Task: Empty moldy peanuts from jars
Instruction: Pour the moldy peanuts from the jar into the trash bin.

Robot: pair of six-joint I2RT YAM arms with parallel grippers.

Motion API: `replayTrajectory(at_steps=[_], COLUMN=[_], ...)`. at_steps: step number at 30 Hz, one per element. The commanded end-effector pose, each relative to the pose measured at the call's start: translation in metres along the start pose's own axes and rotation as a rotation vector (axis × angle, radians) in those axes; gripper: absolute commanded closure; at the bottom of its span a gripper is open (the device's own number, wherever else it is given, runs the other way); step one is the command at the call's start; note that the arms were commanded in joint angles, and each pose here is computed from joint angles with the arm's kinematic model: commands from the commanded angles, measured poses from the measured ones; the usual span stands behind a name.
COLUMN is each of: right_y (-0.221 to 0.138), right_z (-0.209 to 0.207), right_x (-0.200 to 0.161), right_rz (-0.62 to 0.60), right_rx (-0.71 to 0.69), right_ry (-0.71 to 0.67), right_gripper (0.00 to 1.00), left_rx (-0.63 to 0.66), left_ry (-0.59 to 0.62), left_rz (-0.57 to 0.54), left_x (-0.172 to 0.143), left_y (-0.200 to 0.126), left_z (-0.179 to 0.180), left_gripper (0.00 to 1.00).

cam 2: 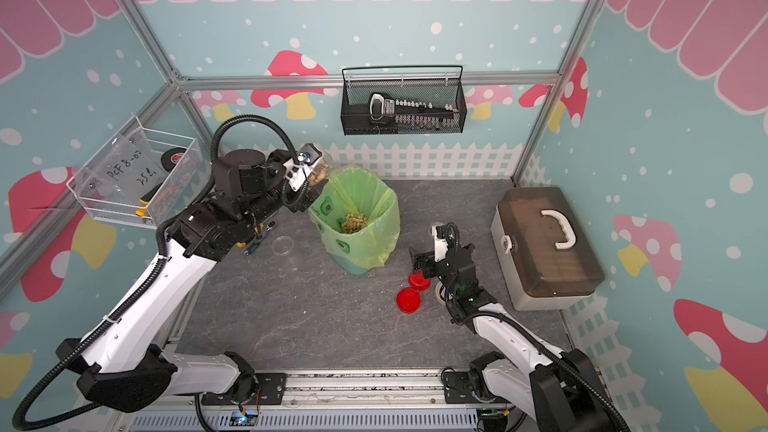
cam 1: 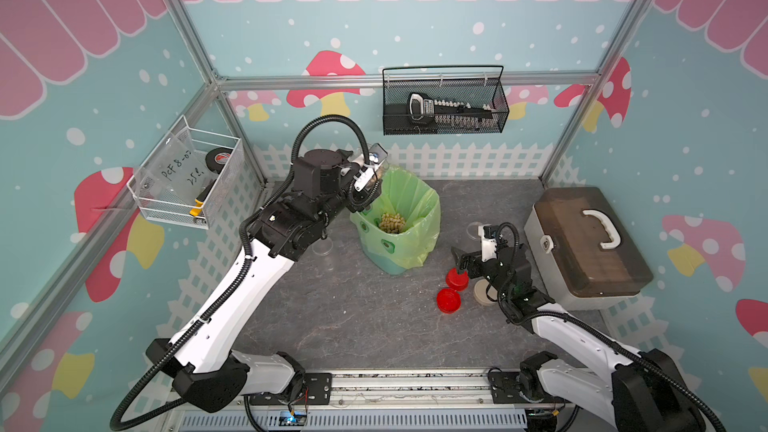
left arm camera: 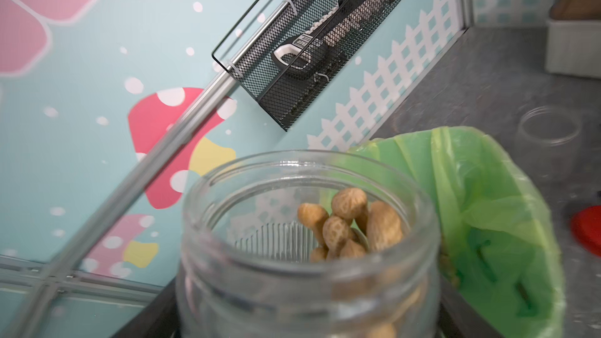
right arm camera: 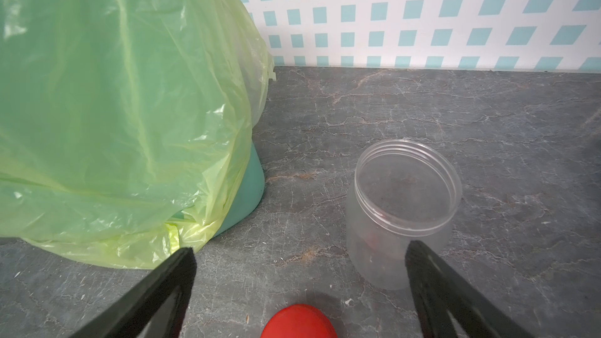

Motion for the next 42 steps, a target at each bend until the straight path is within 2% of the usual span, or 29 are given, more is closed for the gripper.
replayTrajectory(at_steps=[1, 9, 12, 14, 20, 25, 30, 35, 37, 42], right_y=[-0.001, -0.001, -0.001, -0.001, -0.001, -0.001, -0.002, -0.002, -0.002, -0.002], right_z=[-0.002, -0.002, -0.002, -0.002, -0.002, -0.002, -0.002, -0.002, -0.002, -0.002], right_x=[0.000, 0.000, 0.000, 0.000, 0.001, 0.001, 0.000, 0.000, 0.000, 0.000], right_rz=[-0.013, -0.013, -0.013, -0.015, -0.014, -0.014, -0.014, -0.014, -0.015, -0.015], right_rx=[-0.010, -0.010, -0.011, -0.010, -0.009, -0.010, -0.011, -0.011, -0.012, -0.011], right_ry=[0.006, 0.006, 0.007, 0.006, 0.006, 0.007, 0.007, 0.007, 0.007, 0.006], right_gripper=[0.01, 0.01, 0.01, 0.01, 0.01, 0.01, 0.01, 0.01, 0.01, 0.01], left_rx=[-0.216, -0.364, -0.361, -0.312, -0.079, 0.153, 0.382, 0.527, 0.552, 0.527], left_ry=[-0.285, -0.528, -0.523, -0.489, -0.158, 0.301, 0.788, 1.132, 1.220, 1.271], left_rz=[-0.081, -0.088, -0.070, -0.030, 0.164, 0.336, 0.479, 0.504, 0.470, 0.427], left_x=[0.002, -0.021, -0.024, -0.027, -0.031, -0.031, -0.045, -0.046, -0.041, -0.028], left_y=[-0.010, 0.004, 0.006, 0.006, 0.011, 0.033, 0.073, 0.106, 0.114, 0.128], left_z=[-0.004, 0.018, 0.020, 0.022, 0.008, -0.020, -0.047, -0.058, -0.064, -0.076], left_gripper=[0.76, 0.75, 0.75, 0.75, 0.75, 0.76, 0.78, 0.79, 0.80, 0.79])
Point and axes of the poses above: each gripper's point midway between its finger pads, its own y axis out along the fingers, its own z axis along the line the jaws close on, x = y × z, the point moved 8 cm from there along -y, back along the fingers, and after that the axes turned 2 degrees about -y, right-handed, at the moved point
